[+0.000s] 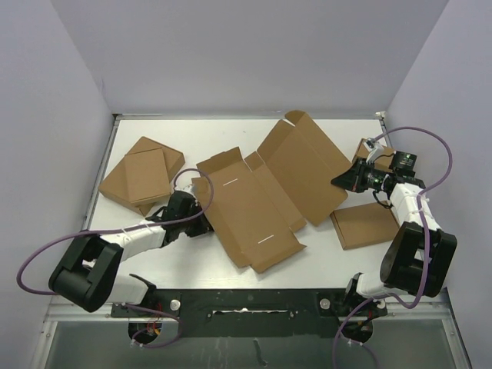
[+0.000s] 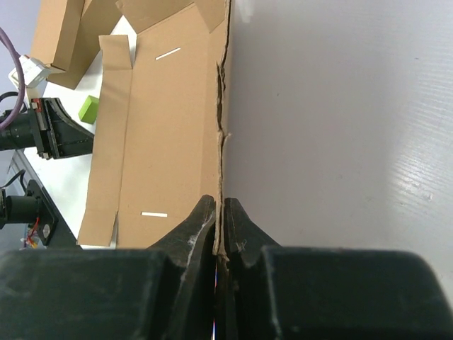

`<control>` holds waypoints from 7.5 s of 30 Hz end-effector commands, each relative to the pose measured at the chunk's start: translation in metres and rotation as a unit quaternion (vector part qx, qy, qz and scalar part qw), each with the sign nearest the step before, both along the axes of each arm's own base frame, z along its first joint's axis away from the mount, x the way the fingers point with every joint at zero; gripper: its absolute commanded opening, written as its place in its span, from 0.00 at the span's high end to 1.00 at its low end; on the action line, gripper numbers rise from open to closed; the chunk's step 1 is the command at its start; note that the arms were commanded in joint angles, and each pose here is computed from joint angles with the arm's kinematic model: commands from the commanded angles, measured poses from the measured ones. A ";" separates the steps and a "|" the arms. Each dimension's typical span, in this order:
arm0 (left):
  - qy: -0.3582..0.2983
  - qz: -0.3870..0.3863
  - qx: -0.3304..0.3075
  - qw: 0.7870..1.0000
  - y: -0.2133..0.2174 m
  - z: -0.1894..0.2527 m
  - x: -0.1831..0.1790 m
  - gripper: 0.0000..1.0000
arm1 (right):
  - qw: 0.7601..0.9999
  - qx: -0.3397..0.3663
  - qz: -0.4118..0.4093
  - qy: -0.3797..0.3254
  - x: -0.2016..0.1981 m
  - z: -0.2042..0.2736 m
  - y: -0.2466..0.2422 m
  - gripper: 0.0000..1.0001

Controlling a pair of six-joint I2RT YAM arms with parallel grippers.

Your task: Fold the paper box

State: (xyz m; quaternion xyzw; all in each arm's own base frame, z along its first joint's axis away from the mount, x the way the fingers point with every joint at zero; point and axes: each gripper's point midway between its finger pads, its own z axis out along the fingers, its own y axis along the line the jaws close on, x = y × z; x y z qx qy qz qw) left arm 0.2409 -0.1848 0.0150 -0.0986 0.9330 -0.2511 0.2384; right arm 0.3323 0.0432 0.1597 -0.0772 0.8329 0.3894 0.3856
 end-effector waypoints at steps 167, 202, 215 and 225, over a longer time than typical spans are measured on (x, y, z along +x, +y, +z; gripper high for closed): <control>-0.574 -0.528 -0.203 0.592 -0.061 0.379 0.122 0.55 | 0.828 0.023 0.325 -0.456 -0.122 0.334 0.076 1.00; -0.567 -0.538 -0.235 0.578 -0.092 0.357 0.111 0.79 | 0.825 0.027 0.333 -0.456 -0.126 0.339 0.081 1.00; -0.595 -0.500 -0.234 0.584 -0.076 0.375 0.117 0.56 | 0.826 0.027 0.333 -0.454 -0.123 0.336 0.080 1.00; -0.603 -0.463 -0.177 0.625 -0.009 0.372 0.127 0.33 | 0.829 0.029 0.331 -0.450 -0.120 0.333 0.078 1.00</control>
